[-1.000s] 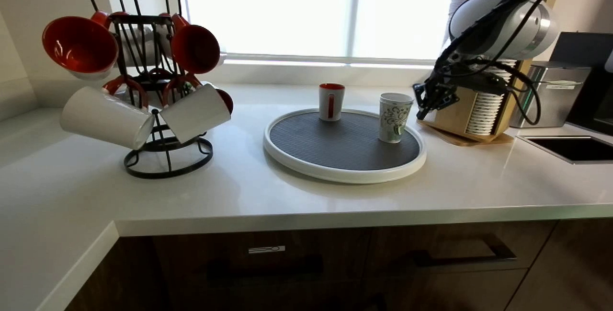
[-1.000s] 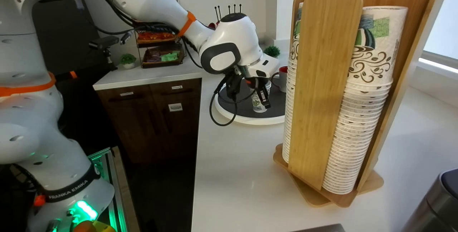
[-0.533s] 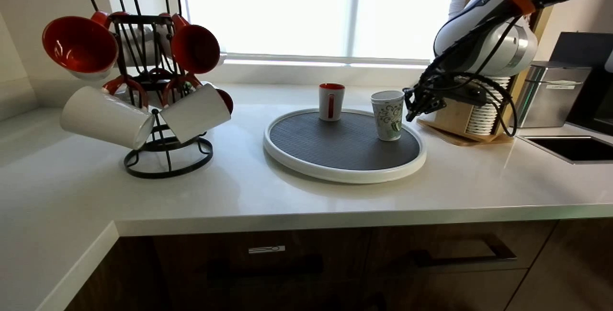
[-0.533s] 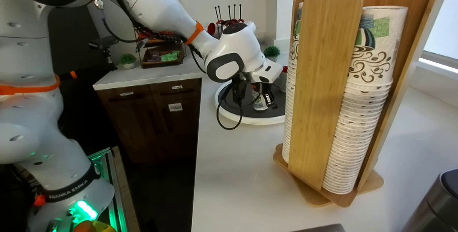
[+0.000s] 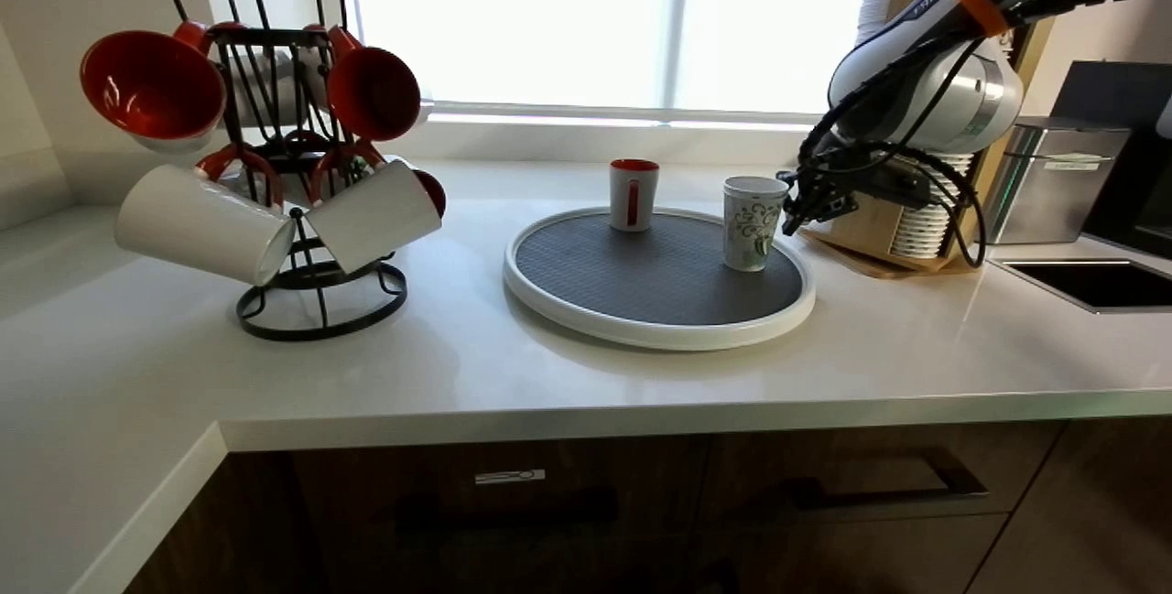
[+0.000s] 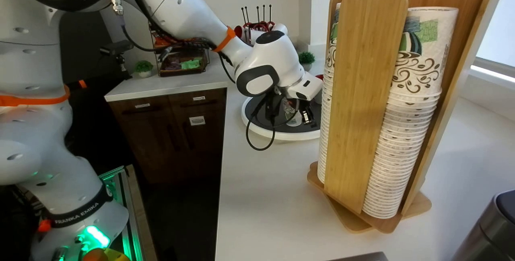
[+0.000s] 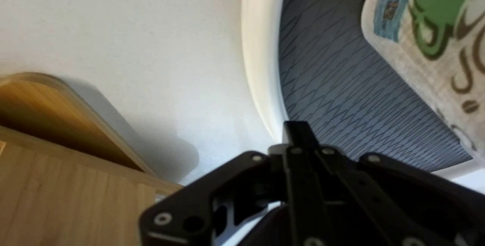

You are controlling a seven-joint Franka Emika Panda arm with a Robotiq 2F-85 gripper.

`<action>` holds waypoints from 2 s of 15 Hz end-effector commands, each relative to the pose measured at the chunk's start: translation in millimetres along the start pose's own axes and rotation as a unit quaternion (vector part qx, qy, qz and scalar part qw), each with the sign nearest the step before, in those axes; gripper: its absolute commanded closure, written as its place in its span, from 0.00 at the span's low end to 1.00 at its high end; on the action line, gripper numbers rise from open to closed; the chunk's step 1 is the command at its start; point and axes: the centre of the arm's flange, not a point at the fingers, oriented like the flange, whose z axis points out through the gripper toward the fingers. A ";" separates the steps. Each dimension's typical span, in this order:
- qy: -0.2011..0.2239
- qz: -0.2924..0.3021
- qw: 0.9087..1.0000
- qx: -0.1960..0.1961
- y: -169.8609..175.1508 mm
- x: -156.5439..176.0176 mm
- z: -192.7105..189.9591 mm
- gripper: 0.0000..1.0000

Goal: Rotate the tray clockwise.

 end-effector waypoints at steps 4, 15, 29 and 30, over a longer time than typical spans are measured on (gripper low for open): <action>-0.013 0.037 0.999 0.009 14.2 4.0 12.7 1.00; -0.040 0.054 0.998 0.017 19.0 -4.6 18.9 1.00; -0.157 -0.017 0.986 0.045 -1.6 -58.9 -21.9 1.00; -0.166 -0.023 0.985 0.050 -6.5 -65.8 -25.6 1.00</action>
